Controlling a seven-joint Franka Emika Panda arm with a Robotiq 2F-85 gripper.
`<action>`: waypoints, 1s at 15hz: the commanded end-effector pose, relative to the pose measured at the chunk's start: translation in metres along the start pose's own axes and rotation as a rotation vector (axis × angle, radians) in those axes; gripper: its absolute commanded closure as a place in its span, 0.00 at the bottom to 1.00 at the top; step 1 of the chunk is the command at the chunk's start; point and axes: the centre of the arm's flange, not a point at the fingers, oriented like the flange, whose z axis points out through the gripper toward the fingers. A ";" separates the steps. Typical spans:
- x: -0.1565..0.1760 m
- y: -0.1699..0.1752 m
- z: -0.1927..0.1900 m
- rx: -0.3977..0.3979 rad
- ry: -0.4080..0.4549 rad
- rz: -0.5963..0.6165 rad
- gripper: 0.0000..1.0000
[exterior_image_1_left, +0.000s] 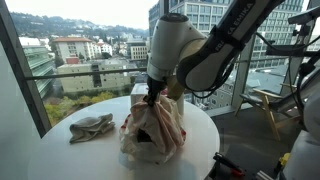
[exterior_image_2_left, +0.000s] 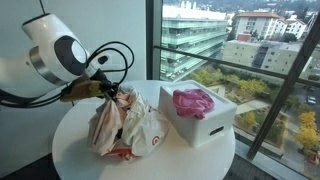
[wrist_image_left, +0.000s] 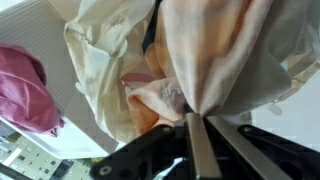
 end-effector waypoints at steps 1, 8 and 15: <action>0.019 -0.001 -0.006 -0.118 0.141 0.041 0.99; 0.025 0.007 -0.020 -0.194 0.228 0.100 0.99; -0.002 -0.008 0.021 -0.192 0.133 0.060 0.99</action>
